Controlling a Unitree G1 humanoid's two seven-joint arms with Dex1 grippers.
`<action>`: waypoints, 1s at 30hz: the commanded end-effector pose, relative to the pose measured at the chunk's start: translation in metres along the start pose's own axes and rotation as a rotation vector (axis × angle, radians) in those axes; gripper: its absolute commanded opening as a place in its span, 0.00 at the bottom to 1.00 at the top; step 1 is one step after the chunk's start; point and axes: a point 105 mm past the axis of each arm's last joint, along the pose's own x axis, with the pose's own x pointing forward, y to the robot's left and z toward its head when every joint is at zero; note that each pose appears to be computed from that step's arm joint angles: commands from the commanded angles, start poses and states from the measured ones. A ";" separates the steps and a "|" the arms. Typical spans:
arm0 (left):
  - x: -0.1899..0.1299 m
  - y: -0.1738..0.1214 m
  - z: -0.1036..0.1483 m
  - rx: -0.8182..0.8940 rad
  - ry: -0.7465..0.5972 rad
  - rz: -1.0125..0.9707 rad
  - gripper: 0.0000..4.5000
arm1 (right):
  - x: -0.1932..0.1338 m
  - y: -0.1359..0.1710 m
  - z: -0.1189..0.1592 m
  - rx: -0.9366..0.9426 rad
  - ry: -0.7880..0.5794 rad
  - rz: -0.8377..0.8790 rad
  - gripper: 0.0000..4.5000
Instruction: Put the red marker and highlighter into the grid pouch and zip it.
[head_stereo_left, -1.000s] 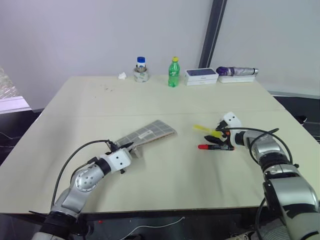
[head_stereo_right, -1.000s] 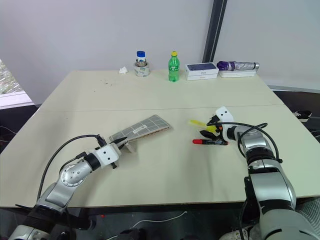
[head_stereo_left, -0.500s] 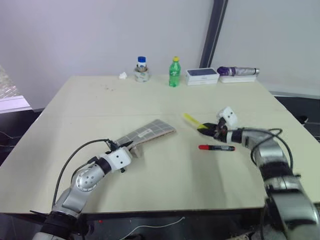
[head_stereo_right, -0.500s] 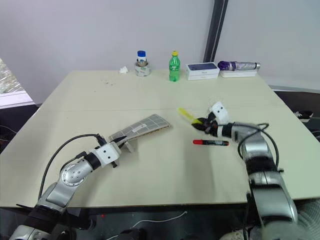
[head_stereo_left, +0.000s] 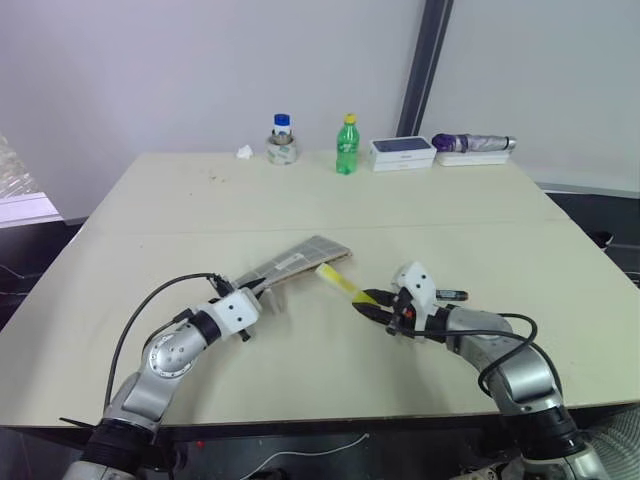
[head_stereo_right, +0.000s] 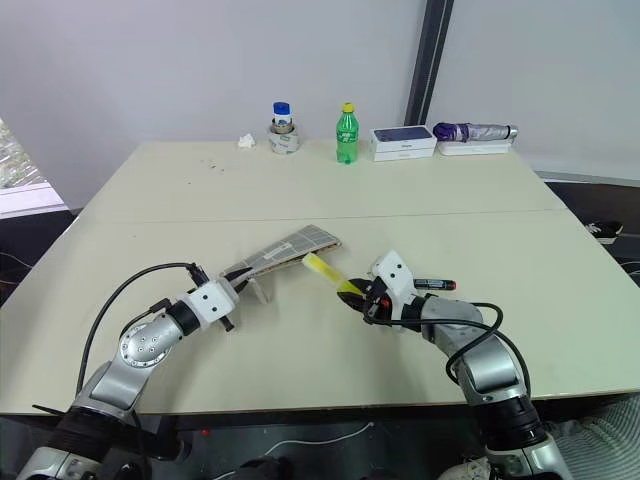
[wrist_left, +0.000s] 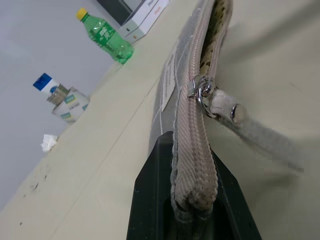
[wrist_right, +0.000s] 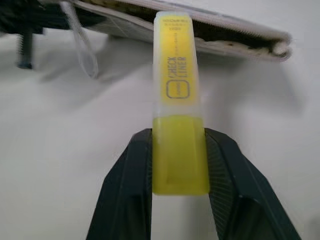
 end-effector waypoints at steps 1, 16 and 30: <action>-0.001 0.008 0.008 0.027 -0.041 0.017 0.00 | 0.001 -0.009 0.004 -0.054 0.000 -0.039 0.20; -0.001 -0.005 0.021 0.179 -0.078 -0.093 0.00 | 0.018 -0.003 0.006 -0.198 0.108 0.029 0.20; 0.001 -0.021 0.037 0.181 -0.155 -0.154 0.00 | 0.045 0.024 0.030 -0.657 0.072 0.170 0.20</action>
